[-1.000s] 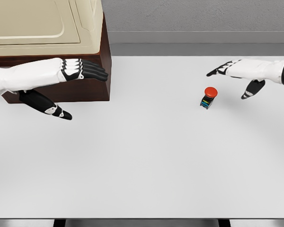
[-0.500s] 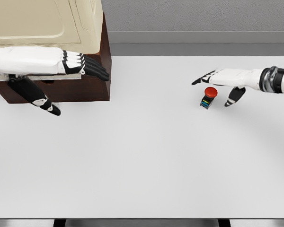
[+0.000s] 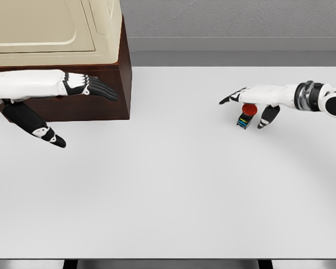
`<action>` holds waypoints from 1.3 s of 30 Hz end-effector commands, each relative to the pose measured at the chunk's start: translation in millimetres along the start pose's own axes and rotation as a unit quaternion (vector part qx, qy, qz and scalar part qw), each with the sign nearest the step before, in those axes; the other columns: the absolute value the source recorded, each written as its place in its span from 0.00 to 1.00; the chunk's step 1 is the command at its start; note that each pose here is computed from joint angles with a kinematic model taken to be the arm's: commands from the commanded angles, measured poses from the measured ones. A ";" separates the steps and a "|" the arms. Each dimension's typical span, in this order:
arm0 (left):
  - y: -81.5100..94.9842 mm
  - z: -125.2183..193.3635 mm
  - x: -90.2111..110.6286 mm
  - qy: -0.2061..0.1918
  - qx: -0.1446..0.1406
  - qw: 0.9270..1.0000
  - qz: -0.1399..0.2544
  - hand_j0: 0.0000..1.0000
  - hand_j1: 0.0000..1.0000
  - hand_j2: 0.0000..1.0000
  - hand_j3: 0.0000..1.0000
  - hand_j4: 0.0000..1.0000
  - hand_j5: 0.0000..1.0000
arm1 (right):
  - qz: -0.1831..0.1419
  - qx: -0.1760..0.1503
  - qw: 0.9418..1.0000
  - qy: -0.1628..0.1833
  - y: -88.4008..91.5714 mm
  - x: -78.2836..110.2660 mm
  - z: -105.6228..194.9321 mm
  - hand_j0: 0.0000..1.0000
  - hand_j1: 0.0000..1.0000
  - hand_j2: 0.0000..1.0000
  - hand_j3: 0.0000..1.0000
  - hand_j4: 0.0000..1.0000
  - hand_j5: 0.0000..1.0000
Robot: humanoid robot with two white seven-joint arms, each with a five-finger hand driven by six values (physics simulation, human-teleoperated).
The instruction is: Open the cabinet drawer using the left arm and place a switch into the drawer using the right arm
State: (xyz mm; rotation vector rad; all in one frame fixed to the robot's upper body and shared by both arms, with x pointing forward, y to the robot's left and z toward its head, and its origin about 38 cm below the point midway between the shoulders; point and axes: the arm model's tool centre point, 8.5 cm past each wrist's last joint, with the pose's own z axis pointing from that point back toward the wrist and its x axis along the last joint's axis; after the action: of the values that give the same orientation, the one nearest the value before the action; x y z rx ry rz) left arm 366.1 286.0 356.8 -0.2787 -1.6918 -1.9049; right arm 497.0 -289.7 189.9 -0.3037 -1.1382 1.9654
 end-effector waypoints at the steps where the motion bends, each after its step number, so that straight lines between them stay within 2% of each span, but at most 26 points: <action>1: 3.7 1.5 1.7 -0.001 0.006 1.000 0.000 1.00 1.00 1.00 1.00 1.00 1.00 | -0.003 0.004 1.000 0.007 2.8 -4.3 -1.6 0.99 0.99 0.99 0.99 0.99 0.99; 4: 3.2 3.2 1.0 0.002 0.010 1.000 0.001 1.00 1.00 1.00 1.00 1.00 1.00 | -0.003 0.006 1.000 0.012 4.2 -6.8 -1.2 0.96 0.96 0.96 0.96 0.96 0.96; 6: 8.4 26.4 4.3 0.030 0.018 0.999 -0.008 1.00 1.00 1.00 1.00 1.00 1.00 | -0.001 0.006 1.000 0.012 3.0 -6.0 -1.1 0.92 0.92 0.92 0.92 0.92 0.92; 7: 9.9 28.5 5.9 0.033 0.013 0.999 -0.014 1.00 1.00 1.00 1.00 1.00 1.00 | 0.000 0.004 1.000 0.010 1.5 -5.5 -0.8 0.92 0.92 0.92 0.92 0.92 0.92; 9: 19.1 30.1 11.7 0.031 0.020 0.999 -0.029 1.00 1.00 1.00 1.00 1.00 1.00 | 0.003 0.002 1.000 0.009 -1.5 -4.1 -0.4 0.89 0.89 0.89 0.89 0.89 0.89; 16: 24.6 41.0 15.9 0.041 0.032 0.998 -0.035 1.00 1.00 1.00 1.00 1.00 1.00 | 0.014 0.002 1.000 -0.004 -0.9 -2.8 2.0 0.84 0.84 0.84 0.84 0.84 0.84; 19: 16.9 43.1 11.6 0.039 0.037 0.998 -0.013 1.00 1.00 1.00 1.00 1.00 1.00 | 0.015 0.003 1.000 -0.005 -0.5 -2.3 2.2 0.83 0.83 0.83 0.83 0.83 0.83; 21: 3.8 42.7 3.8 0.042 0.031 0.999 0.008 1.00 1.00 1.00 1.00 1.00 1.00 | 0.019 0.003 1.000 -0.011 -0.1 -1.5 2.9 0.81 0.81 0.81 0.81 0.81 0.81; 26: 5.8 42.7 5.0 0.035 0.039 0.998 0.014 1.00 1.00 1.00 1.00 1.00 1.00 | 0.018 0.007 1.000 -0.012 3.1 -1.9 1.9 0.79 0.79 0.79 0.79 0.79 0.79; 27: 5.6 43.4 3.3 0.044 0.039 0.998 0.019 1.00 1.00 1.00 1.00 1.00 1.00 | 0.017 0.007 1.000 -0.011 3.6 -2.8 2.1 0.78 0.78 0.78 0.78 0.78 0.78; 28: 4.3 48.6 -3.7 0.082 0.040 0.995 0.043 1.00 1.00 1.00 1.00 1.00 1.00 | 0.017 0.007 1.000 -0.009 3.1 -3.8 3.0 0.78 0.78 0.78 0.78 0.78 0.78; 30: 3.1 52.7 -12.6 0.126 0.041 0.988 0.075 1.00 1.00 1.00 1.00 1.00 1.00 | 0.017 0.007 1.000 -0.009 3.1 -3.8 3.0 0.77 0.77 0.77 0.77 0.77 0.77; 35: 1.6 52.2 -13.8 0.127 0.041 0.988 0.079 1.00 1.00 1.00 1.00 1.00 1.00 | 0.016 0.008 1.000 -0.008 4.5 -5.0 3.5 0.75 0.75 0.75 0.75 0.75 0.75; 39: -3.2 52.7 -20.6 0.150 0.038 0.983 0.098 1.00 1.00 1.00 1.00 1.00 1.00 | 0.015 0.008 1.000 -0.007 4.1 -6.0 4.4 0.72 0.72 0.72 0.72 0.72 0.72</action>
State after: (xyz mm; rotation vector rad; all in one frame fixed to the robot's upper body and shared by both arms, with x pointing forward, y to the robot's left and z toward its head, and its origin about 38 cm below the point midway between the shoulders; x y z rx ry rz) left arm 368.6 341.4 352.0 -0.1219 -1.4833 -1.6586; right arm 496.0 -296.9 187.4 -0.3027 -1.1312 2.0108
